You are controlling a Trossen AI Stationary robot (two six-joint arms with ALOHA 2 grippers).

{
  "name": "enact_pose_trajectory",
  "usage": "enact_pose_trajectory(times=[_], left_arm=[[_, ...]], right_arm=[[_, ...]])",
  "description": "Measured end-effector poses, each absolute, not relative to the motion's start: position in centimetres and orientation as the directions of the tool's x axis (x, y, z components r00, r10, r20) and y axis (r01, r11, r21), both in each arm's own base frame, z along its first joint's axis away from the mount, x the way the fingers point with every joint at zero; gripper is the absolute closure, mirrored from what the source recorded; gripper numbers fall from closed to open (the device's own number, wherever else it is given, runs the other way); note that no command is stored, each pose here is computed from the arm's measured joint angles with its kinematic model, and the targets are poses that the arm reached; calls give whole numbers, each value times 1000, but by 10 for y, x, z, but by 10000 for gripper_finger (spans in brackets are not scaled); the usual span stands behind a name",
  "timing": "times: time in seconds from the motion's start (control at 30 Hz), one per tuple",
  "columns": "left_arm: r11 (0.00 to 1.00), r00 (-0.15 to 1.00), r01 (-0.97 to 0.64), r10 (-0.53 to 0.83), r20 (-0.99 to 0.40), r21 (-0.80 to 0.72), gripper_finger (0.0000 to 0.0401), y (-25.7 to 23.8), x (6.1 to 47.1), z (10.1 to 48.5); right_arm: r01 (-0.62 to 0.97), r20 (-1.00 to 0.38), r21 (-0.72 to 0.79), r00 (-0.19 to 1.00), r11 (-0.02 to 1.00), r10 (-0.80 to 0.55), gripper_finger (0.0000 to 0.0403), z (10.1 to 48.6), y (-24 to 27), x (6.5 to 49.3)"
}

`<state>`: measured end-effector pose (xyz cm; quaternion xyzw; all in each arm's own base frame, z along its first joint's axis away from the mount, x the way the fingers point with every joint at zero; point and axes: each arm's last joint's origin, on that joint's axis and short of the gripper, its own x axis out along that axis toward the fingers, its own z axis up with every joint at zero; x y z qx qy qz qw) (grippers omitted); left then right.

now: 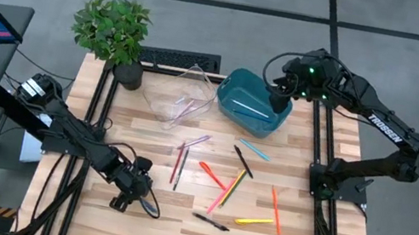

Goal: Sort pens & pencils
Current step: Put the blue pen into the transparent bin

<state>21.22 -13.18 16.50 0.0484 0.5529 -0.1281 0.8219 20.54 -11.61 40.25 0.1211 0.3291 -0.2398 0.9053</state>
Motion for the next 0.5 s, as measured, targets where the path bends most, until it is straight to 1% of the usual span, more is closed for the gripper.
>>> enact_pose_trajectory(times=[0.1,0.33,0.5], left_arm=[[963,347,263,-150,-926,-58,178,-133,214,161],[963,261,268,-97,-960,-24,178,-142,225,142],[950,208,313,-85,-974,-16,182,-147,233,132]], right_arm=[[514,-657,61,666,856,-353,205,402,-116,205],[514,-662,61,662,856,-350,206,402,-116,205],[514,-663,61,662,856,-350,208,401,-116,205]])
